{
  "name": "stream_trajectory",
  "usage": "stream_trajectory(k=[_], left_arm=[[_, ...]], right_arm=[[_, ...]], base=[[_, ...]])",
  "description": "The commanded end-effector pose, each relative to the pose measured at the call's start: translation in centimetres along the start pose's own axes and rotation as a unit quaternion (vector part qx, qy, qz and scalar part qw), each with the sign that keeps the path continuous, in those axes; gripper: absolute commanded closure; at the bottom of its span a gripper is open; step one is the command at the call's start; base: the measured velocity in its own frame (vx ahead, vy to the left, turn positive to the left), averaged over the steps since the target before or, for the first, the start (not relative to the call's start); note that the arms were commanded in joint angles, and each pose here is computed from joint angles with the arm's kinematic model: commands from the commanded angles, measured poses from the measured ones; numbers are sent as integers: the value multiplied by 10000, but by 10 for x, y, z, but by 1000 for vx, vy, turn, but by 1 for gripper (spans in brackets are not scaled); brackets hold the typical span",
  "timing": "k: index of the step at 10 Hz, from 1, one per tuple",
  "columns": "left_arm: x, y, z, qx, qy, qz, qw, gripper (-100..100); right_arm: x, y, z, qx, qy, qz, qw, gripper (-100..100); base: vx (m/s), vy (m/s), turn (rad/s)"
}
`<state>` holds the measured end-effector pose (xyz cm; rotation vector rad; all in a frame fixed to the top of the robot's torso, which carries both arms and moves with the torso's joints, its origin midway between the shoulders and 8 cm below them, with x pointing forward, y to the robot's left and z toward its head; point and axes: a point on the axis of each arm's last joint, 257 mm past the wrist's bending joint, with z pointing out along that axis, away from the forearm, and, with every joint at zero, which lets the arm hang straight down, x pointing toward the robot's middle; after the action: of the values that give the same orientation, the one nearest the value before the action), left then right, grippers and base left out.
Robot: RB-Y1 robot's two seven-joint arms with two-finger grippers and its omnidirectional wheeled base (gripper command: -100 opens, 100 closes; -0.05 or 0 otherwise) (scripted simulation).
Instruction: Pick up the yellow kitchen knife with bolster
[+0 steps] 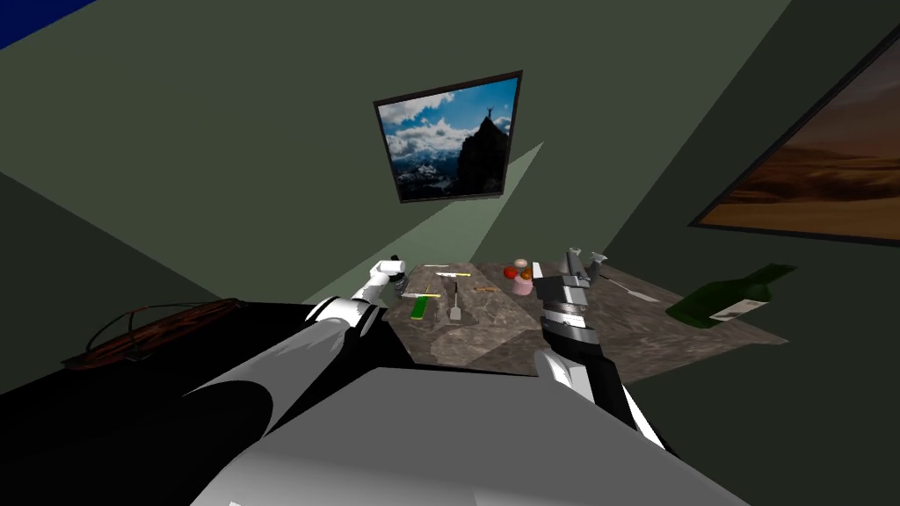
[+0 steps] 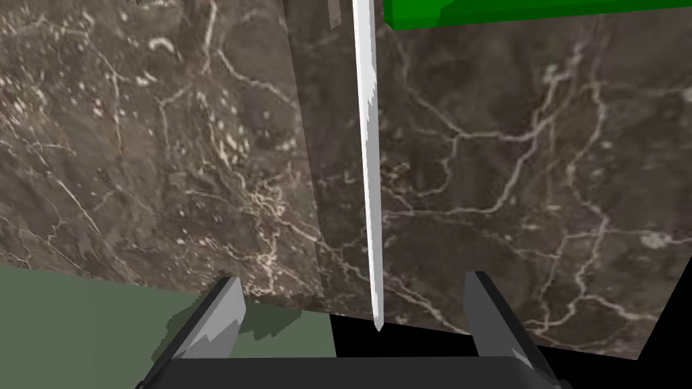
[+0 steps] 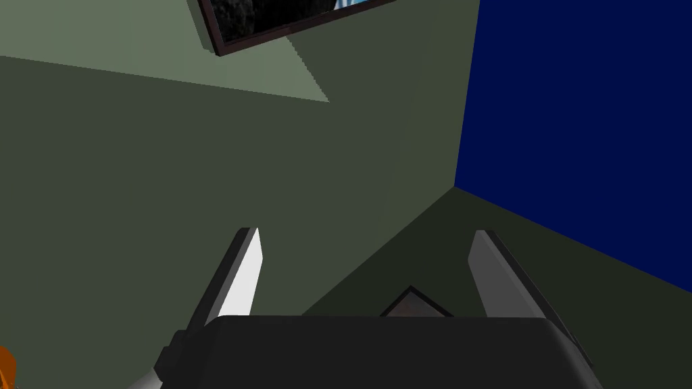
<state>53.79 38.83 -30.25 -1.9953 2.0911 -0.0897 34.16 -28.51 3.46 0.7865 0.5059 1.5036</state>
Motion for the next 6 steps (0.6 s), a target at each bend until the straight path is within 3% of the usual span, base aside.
stream_trajectory(k=[1, 6], left_arm=[[0, 14, 1, -234, 21, -52, 9997, -100], [2, 48, 5, -828, 61, -195, 9964, -100]], right_arm=[[0, 0, 0, 0, 0, 0, 10000, 0], [0, 0, 0, 0, 0, 0, 10000, 0]], base=[[42, -112, -55], [35, -105, -54]])
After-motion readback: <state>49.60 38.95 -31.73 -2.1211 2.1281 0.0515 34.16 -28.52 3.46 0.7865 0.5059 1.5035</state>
